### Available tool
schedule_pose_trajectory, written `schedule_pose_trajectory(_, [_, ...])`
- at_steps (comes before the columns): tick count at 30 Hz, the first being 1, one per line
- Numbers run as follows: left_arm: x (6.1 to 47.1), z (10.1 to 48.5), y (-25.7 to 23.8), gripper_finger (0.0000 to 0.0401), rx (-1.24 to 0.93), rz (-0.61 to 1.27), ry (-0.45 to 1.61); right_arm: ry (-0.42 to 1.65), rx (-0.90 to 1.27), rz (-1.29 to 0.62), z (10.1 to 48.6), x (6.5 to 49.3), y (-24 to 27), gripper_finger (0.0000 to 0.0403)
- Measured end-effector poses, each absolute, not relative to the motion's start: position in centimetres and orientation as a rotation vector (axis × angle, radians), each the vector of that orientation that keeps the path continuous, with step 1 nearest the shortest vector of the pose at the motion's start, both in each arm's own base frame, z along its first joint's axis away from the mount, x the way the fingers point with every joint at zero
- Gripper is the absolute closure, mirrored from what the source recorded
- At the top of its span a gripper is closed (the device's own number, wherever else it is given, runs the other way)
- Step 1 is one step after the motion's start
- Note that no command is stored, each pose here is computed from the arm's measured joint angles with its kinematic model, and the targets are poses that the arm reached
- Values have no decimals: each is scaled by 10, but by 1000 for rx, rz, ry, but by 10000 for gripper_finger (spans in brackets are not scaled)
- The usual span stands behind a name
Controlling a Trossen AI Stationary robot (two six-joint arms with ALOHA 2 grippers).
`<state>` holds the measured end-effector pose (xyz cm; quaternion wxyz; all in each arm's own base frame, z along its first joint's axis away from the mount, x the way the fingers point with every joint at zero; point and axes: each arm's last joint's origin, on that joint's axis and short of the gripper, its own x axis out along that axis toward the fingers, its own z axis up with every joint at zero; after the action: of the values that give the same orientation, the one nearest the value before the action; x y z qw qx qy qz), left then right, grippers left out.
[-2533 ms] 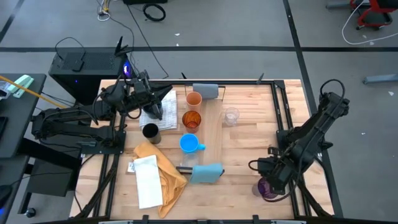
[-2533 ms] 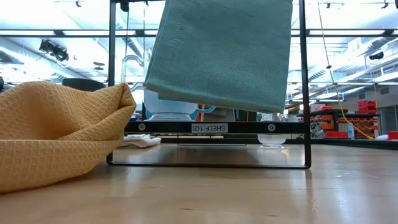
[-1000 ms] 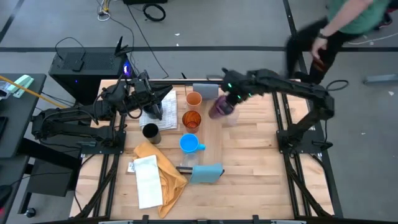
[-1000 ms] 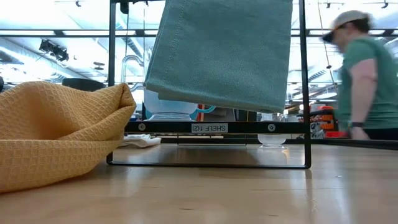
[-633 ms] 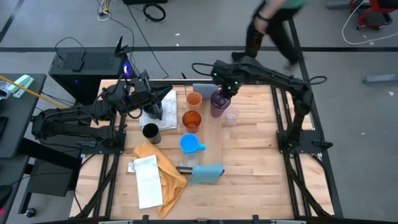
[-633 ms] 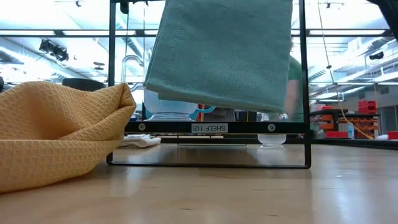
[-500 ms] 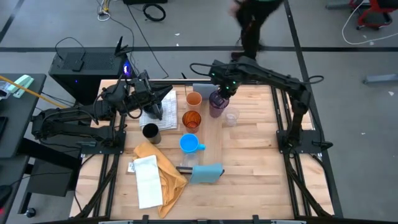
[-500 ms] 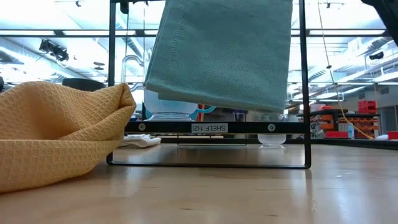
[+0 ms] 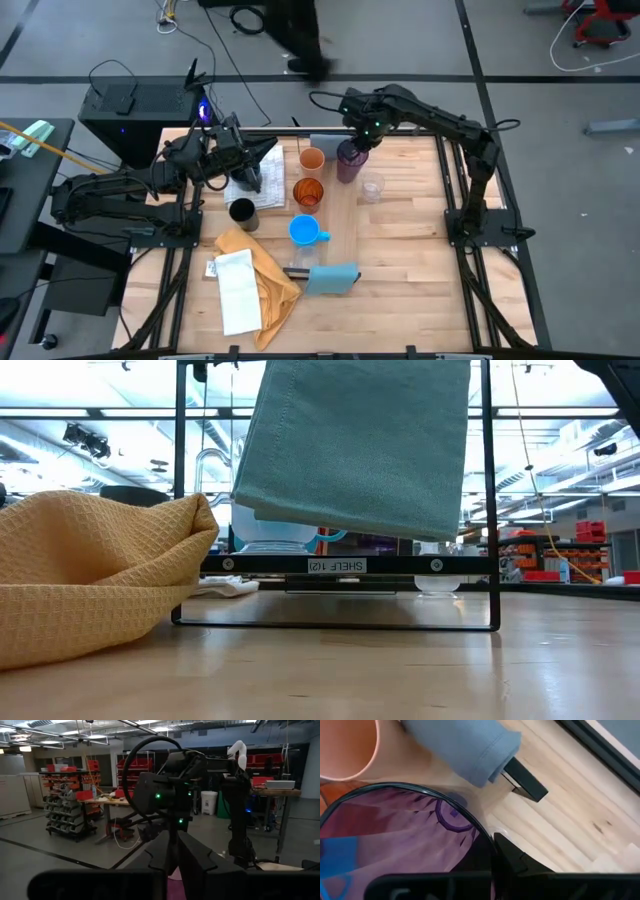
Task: Stack small to large cups/mugs on shelf
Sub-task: Put the purple cup on the shelf
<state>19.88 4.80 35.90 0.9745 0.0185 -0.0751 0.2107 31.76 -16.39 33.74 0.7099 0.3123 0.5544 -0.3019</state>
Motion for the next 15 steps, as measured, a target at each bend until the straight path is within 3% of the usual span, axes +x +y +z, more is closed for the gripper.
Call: schedule_pose_trajectory(15, [199, 359, 48, 357, 47, 427, -150, 1247, 703, -686, 319, 332, -170, 398])
